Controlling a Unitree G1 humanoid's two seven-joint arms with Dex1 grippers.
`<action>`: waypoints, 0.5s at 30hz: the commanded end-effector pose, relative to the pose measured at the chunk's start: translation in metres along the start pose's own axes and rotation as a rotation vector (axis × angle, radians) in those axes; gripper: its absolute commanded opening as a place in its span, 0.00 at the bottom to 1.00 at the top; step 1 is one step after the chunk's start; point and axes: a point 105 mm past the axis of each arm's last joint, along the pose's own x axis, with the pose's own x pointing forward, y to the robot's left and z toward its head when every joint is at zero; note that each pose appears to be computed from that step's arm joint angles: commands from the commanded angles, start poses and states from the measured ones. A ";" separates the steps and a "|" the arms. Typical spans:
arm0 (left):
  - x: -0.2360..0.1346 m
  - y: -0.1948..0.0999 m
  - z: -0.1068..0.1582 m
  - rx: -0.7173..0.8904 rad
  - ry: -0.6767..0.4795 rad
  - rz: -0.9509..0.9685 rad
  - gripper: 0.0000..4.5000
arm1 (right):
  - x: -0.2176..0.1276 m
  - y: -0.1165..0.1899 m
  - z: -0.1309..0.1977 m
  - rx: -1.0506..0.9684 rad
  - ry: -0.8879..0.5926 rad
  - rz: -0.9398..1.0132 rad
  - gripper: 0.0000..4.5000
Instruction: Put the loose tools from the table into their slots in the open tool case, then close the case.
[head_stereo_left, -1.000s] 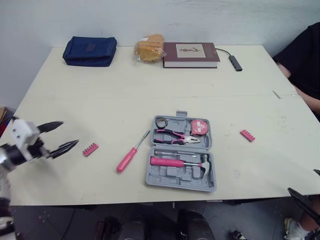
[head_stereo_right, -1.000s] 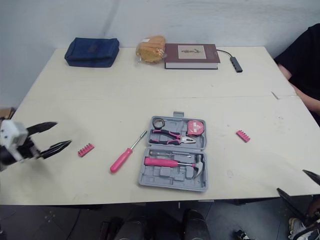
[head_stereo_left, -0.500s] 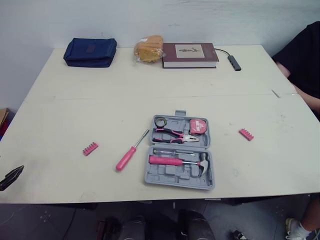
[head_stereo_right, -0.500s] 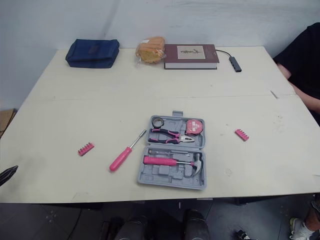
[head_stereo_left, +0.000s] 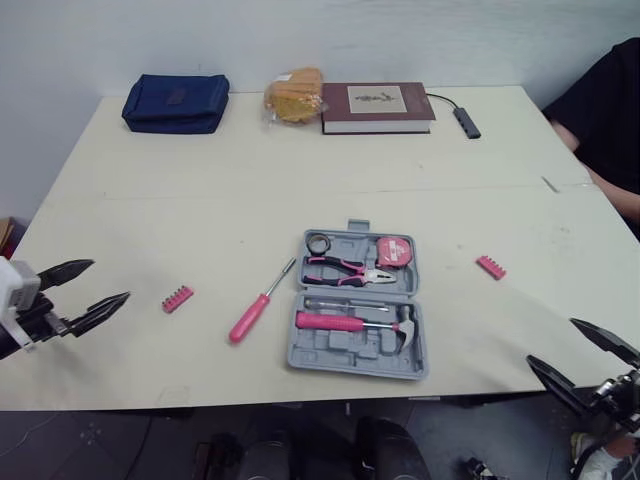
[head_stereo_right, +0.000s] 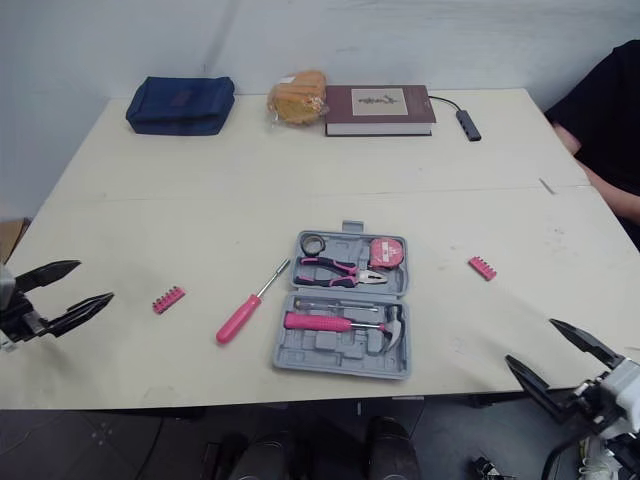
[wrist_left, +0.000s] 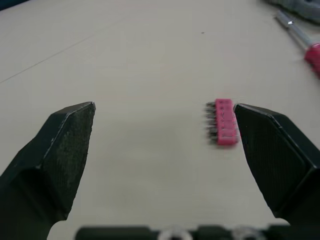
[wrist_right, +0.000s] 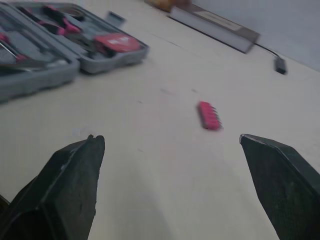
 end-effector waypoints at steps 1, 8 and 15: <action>0.013 -0.019 0.011 0.009 -0.012 -0.095 0.99 | 0.012 0.001 0.022 -0.037 -0.058 0.038 1.00; 0.035 -0.057 0.012 0.085 0.005 -0.285 0.99 | 0.046 0.028 0.060 -0.082 -0.160 0.224 1.00; 0.040 -0.061 0.007 0.044 -0.020 -0.244 0.99 | 0.063 0.048 0.078 -0.103 -0.195 0.322 1.00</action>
